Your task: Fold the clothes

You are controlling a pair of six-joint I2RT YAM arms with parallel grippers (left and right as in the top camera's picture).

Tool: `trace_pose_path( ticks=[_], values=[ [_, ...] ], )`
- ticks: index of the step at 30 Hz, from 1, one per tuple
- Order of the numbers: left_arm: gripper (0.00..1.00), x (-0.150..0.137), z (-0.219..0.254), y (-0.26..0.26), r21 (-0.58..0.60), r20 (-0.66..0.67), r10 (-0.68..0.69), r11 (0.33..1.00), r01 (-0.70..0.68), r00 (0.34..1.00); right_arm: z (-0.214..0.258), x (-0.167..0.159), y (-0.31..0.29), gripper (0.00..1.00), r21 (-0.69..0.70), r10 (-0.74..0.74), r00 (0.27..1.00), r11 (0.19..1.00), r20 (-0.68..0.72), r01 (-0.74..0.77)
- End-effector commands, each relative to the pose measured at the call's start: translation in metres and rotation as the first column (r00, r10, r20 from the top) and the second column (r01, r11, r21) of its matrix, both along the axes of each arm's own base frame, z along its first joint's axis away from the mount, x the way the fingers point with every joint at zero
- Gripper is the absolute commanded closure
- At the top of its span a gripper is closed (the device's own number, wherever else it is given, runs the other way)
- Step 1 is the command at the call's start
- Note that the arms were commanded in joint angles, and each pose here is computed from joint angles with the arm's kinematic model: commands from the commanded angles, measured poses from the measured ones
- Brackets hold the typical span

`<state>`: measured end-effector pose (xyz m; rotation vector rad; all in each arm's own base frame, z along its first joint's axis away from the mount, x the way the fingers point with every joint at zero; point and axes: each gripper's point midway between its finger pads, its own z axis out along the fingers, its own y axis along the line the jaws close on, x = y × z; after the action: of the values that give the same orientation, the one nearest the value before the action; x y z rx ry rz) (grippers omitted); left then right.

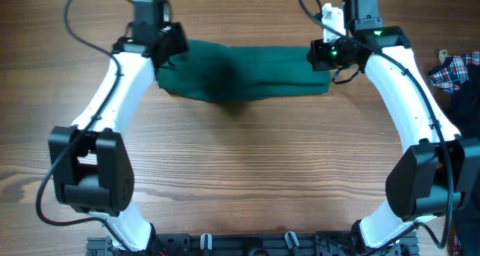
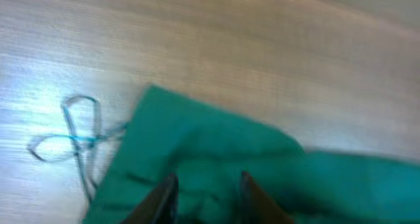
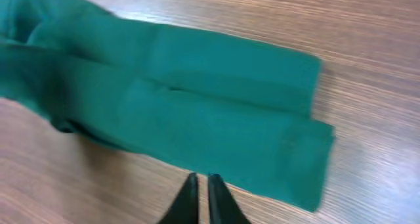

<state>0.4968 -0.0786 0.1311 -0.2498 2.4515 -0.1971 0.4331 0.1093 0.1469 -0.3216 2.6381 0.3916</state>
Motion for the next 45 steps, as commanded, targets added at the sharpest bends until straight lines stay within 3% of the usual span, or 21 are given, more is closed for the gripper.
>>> trace_pose_path(
  ticks=[1, 4, 13, 17, 23, 24, 25, 26, 33, 45],
  values=[
    [0.87, -0.026, -0.014, -0.023, 0.044, -0.104, -0.015, 0.999, 0.019, 0.994, 0.008, -0.004, 0.031, 0.95, 0.014, 0.090, 0.996, 0.996, 0.025, -0.090],
    [0.87, -0.043, -0.033, -0.042, 0.026, -0.191, -0.068, 0.997, 0.075, 0.979, -0.021, -0.004, 0.051, 0.96, 0.011, 0.130, 0.991, 0.991, -0.026, -0.130],
    [0.85, -0.031, -0.100, -0.040, 0.051, -0.267, -0.054, 0.996, 0.070, 0.962, -0.146, -0.005, 0.066, 0.96, -0.021, 0.156, 0.961, 0.986, -0.231, -0.165],
    [0.85, -0.025, -0.105, -0.008, 0.107, -0.265, 0.021, 0.994, 0.008, 0.964, -0.153, 0.005, 0.042, 0.96, -0.155, 0.091, 0.974, 0.980, -0.208, -0.125],
    [0.85, -0.022, -0.120, 0.037, 0.121, -0.296, 0.094, 0.991, -0.060, 0.951, -0.150, 0.017, 0.034, 0.94, -0.150, 0.065, 0.983, 0.984, -0.171, -0.091],
    [0.85, -0.022, -0.121, 0.039, 0.122, -0.299, 0.099, 0.990, -0.065, 0.949, -0.150, 0.018, 0.031, 0.93, -0.150, 0.057, 0.984, 0.985, -0.171, -0.083],
    [0.85, -0.022, -0.122, 0.039, 0.122, -0.302, 0.099, 0.990, -0.065, 0.948, -0.150, 0.020, 0.028, 0.83, -0.149, 0.050, 0.984, 0.986, -0.168, -0.076],
    [0.85, -0.022, -0.123, 0.039, 0.122, -0.302, 0.100, 0.990, -0.065, 0.948, -0.150, 0.020, 0.026, 0.81, -0.149, 0.046, 0.985, 0.986, -0.168, -0.071],
    [0.84, -0.022, -0.124, 0.039, 0.123, -0.303, 0.100, 0.990, -0.065, 0.948, -0.131, 0.037, 0.010, 0.77, -0.134, -0.012, 0.993, 0.991, -0.120, -0.004],
    [0.82, -0.026, -0.128, 0.039, 0.125, -0.315, 0.100, 0.990, -0.064, 0.944, -0.141, 0.052, -0.030, 0.69, -0.156, -0.104, 0.991, 0.984, -0.082, 0.091]
  ],
)
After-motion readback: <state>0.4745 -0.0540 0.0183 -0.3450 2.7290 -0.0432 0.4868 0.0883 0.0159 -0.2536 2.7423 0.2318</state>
